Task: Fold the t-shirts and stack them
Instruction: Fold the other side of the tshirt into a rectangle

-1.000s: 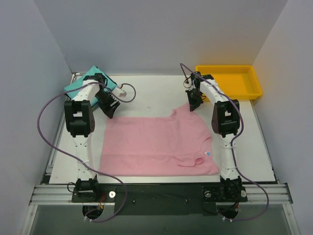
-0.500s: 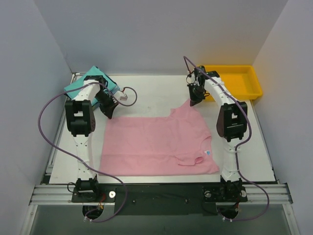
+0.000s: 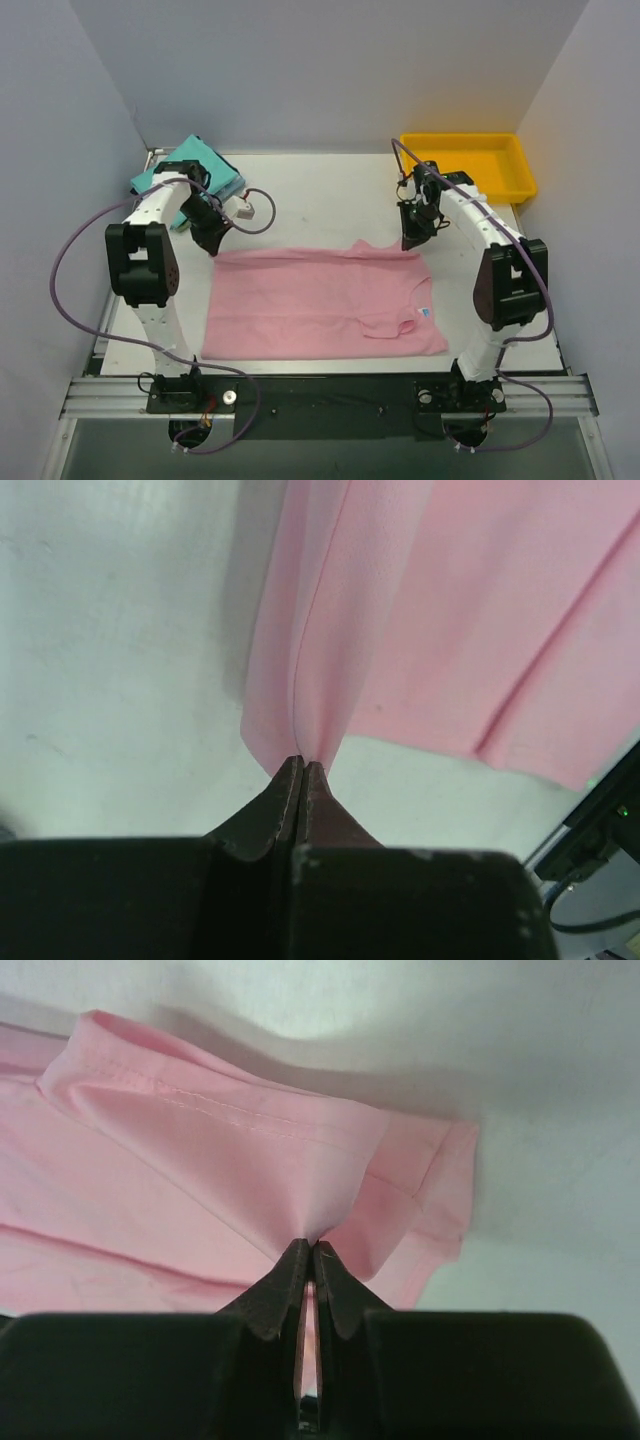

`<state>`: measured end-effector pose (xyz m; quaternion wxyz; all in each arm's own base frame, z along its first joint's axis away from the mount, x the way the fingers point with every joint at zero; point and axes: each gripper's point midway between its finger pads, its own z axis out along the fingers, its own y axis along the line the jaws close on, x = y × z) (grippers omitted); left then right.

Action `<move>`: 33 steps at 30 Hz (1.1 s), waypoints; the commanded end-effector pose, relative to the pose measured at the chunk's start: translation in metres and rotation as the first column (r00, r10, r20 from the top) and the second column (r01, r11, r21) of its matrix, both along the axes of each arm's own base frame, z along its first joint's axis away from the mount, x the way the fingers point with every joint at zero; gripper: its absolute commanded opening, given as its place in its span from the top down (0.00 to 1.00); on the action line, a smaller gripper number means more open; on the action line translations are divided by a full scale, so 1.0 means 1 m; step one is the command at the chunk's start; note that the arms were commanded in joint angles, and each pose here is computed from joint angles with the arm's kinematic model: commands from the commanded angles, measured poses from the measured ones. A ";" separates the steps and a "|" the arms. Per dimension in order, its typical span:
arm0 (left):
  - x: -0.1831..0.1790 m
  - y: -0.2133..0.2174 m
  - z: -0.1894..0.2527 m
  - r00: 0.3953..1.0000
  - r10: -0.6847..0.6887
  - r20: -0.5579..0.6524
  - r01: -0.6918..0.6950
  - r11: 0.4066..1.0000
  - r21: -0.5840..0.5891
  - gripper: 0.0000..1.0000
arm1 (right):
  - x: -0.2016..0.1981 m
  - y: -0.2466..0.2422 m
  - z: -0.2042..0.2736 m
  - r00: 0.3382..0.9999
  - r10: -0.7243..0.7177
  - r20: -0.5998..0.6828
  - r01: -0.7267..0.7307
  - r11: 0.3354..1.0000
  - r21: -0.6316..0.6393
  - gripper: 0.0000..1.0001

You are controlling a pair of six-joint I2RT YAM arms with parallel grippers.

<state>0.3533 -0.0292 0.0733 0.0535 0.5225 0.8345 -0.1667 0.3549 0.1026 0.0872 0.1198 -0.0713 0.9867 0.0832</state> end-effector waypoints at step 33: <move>-0.093 0.014 -0.025 0.991 -0.137 0.008 0.135 0.982 0.129 1.00 | -0.171 -0.011 -0.040 0.935 -0.178 -0.308 0.190 0.982 0.007 1.00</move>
